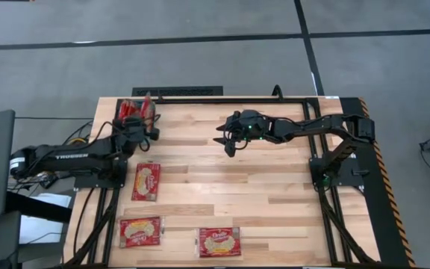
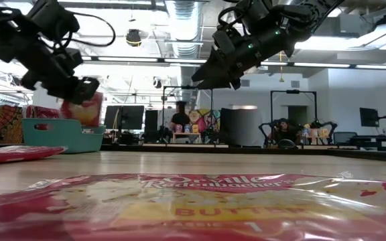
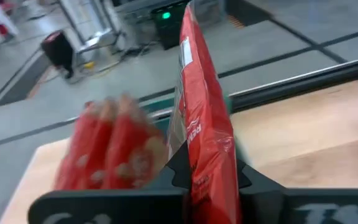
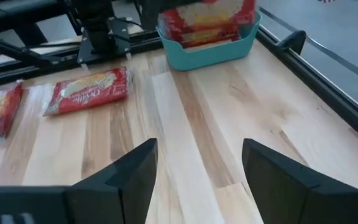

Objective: Sort popcorn bags into baskets
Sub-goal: Put the red popcorn bag in the blue bin

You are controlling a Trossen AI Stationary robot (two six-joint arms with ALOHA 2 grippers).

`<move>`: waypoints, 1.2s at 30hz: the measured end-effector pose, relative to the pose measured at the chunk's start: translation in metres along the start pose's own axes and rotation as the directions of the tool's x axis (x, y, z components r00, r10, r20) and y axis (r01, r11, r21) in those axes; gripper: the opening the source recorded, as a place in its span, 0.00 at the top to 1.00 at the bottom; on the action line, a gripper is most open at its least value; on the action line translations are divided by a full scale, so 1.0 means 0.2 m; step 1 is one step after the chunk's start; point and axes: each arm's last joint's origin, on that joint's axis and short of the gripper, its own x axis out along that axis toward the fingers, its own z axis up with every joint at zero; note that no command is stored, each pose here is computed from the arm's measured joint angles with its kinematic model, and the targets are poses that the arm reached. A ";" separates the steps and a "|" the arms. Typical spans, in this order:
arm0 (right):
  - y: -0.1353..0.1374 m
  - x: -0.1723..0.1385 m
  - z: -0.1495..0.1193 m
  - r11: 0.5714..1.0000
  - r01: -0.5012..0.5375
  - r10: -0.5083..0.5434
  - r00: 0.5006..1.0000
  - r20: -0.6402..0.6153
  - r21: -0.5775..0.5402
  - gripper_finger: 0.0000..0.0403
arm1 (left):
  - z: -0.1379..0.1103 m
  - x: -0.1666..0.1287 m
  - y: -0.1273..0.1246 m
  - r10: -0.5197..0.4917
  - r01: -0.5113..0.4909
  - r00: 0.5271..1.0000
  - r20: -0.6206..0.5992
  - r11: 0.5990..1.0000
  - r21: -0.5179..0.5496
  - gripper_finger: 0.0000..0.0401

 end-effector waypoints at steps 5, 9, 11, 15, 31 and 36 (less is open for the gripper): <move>0.00 0.00 0.00 1.000 0.005 -0.005 1.000 -0.002 -0.003 0.37 | -0.02 -0.01 0.05 0.049 -0.049 0.998 0.026 0.999 -0.002 0.99; 0.00 0.00 0.00 1.000 0.004 -0.004 1.000 -0.002 -0.016 0.37 | -0.07 0.00 0.07 0.021 -0.021 1.000 0.004 1.000 -0.020 0.98; 0.00 0.00 0.00 1.000 0.004 -0.004 1.000 -0.001 -0.017 0.37 | -0.10 0.01 0.08 0.021 -0.021 1.000 -0.013 0.999 -0.031 0.98; 0.00 0.00 0.00 1.000 0.003 -0.003 1.000 0.010 -0.020 0.37 | -0.14 0.04 0.09 0.020 -0.022 0.999 -0.036 0.999 -0.043 0.97; 0.00 0.00 0.01 1.000 0.002 -0.002 1.000 0.019 -0.020 0.37 | -0.16 0.08 0.12 0.036 -0.045 0.997 -0.073 0.992 -0.119 0.80; 0.00 0.00 0.01 1.000 0.002 -0.002 1.000 0.018 -0.019 0.37 | -0.15 0.08 0.12 0.031 -0.035 0.997 -0.069 0.998 -0.057 0.70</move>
